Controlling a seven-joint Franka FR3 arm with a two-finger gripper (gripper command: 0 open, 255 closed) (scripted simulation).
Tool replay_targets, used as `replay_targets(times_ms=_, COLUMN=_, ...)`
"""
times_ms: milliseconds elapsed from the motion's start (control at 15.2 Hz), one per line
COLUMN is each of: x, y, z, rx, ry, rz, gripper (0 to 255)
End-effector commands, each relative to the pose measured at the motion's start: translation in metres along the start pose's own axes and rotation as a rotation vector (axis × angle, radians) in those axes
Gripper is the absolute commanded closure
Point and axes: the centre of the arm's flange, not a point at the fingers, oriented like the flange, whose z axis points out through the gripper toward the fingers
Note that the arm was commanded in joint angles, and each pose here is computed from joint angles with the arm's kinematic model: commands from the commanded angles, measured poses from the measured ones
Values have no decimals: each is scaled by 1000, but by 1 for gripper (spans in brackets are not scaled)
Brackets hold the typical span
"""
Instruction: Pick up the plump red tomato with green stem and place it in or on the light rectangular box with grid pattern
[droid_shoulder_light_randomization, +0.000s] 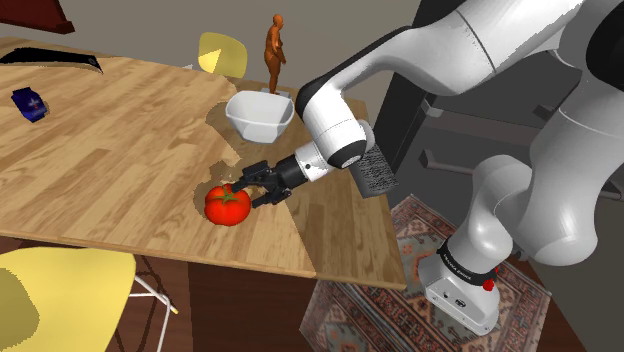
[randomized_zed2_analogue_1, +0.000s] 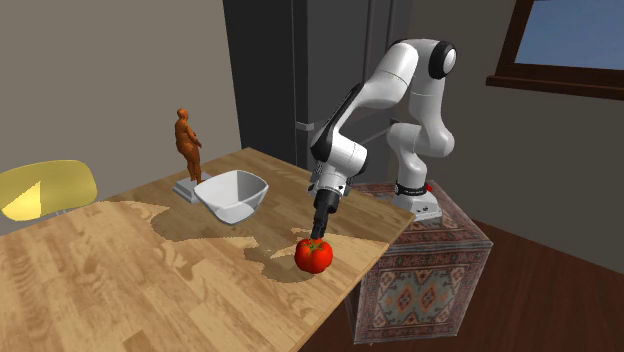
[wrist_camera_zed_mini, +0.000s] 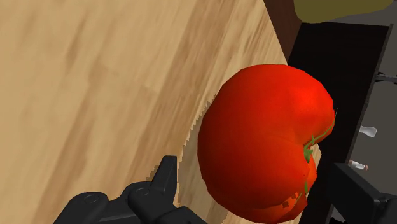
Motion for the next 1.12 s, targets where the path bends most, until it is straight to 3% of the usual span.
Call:
replay_targets(times_ms=0, x=0, y=0, z=0, rx=0, ry=0, rz=0, gripper=255)
replay_targets(times_ms=594, x=0, y=0, z=0, rx=0, ry=0, rz=0, gripper=255)
replay_targets(times_ms=1056, x=4, y=-31, z=-19, rx=0, ry=0, rz=0, gripper=255)
